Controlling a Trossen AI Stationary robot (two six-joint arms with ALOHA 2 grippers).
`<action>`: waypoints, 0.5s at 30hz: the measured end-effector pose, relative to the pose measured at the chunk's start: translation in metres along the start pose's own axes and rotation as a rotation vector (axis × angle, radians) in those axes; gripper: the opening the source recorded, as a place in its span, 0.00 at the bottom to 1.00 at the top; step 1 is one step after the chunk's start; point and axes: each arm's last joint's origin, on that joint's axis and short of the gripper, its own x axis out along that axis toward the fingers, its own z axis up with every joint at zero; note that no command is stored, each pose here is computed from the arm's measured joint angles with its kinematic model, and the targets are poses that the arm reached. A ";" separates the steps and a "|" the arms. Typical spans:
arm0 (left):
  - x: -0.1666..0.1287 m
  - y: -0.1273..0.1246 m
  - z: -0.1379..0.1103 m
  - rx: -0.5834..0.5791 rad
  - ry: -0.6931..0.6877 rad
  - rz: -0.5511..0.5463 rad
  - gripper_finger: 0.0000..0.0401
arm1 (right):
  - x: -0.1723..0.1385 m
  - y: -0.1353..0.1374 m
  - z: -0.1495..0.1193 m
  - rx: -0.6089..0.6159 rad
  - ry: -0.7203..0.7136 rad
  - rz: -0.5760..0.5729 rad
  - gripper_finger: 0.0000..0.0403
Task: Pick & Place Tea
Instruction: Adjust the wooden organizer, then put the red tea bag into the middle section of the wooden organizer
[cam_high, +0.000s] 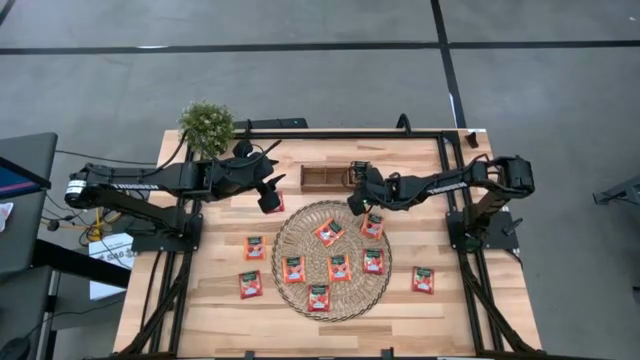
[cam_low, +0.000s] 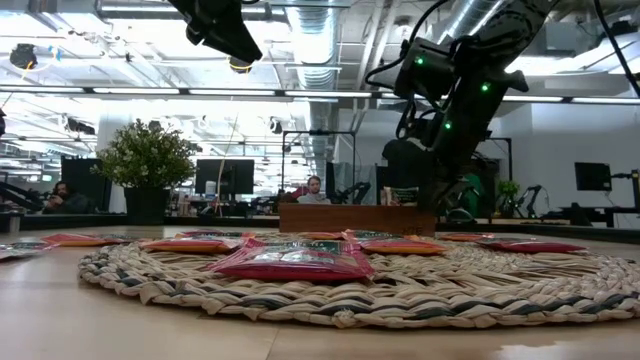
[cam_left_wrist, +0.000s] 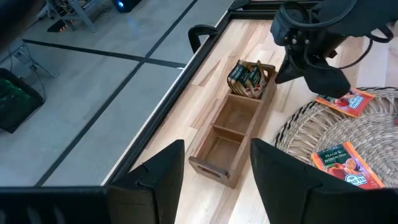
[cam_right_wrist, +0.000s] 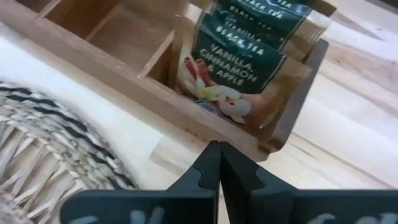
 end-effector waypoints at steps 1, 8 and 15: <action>0.000 0.000 0.000 0.000 0.000 0.000 0.44 | -0.001 0.001 0.000 -0.001 0.003 0.011 0.00; 0.000 0.000 -0.001 0.003 0.006 0.000 0.44 | -0.056 0.005 -0.016 -0.179 0.131 0.238 0.00; 0.000 0.000 0.000 -0.005 -0.002 0.000 0.44 | -0.125 -0.046 -0.027 -0.136 0.156 0.169 0.00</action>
